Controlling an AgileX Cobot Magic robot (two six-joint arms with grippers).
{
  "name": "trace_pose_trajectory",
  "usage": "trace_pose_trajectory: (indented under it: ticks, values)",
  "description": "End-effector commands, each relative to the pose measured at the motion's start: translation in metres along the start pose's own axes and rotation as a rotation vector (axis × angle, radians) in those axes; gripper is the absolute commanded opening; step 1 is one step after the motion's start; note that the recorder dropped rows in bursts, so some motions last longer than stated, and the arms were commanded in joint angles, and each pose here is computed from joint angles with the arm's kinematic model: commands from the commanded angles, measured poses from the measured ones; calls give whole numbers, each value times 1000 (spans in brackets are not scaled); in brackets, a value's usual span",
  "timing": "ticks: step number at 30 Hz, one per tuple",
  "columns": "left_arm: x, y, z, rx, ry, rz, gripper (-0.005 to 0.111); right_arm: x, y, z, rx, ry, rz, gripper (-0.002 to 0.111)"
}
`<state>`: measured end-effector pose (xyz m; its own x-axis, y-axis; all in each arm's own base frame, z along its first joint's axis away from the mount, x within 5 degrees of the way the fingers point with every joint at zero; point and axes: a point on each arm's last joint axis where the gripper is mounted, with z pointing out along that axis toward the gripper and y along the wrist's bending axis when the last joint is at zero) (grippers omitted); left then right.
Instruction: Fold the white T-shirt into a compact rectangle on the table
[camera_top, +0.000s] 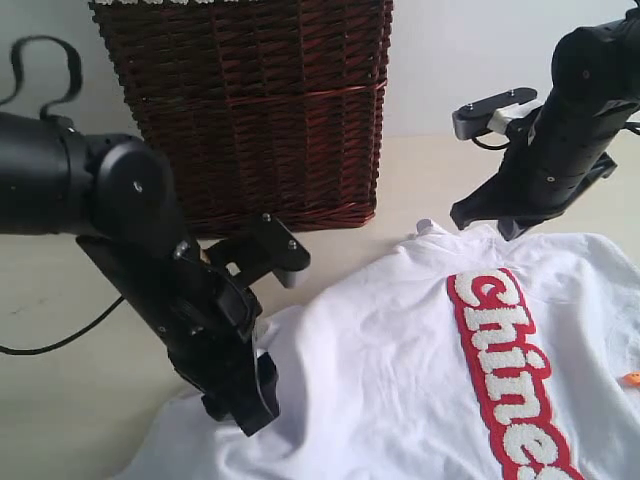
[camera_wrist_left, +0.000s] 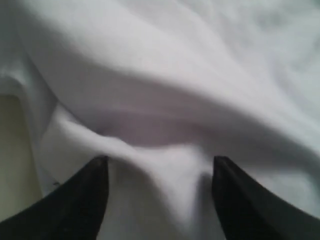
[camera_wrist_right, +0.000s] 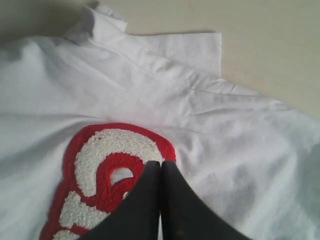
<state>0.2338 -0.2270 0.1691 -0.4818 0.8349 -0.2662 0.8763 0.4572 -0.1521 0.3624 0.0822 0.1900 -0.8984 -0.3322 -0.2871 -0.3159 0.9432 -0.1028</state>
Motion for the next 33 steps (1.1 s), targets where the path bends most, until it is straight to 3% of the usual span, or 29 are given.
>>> trace_pose_trajectory:
  ticks: [1,8,15,19,26,33]
  values:
    - [-2,11,22,-66,-5,-11,62,-4,-1,-5,-9,-28,1,0]
    - [5,15,47,-35,71,-31,57,-4,1,-5,-22,-30,-2,0]
    - [8,23,55,-81,151,-4,28,-4,1,-5,-22,-35,-2,0]
    - [-2,22,34,-88,151,25,0,-4,1,-5,-22,-35,-2,0]
    - [-3,30,-8,-157,79,34,0,-5,1,-5,-21,-39,-10,0]
    - [7,67,-41,-245,-56,-176,1,1,9,-5,-112,16,-70,0]
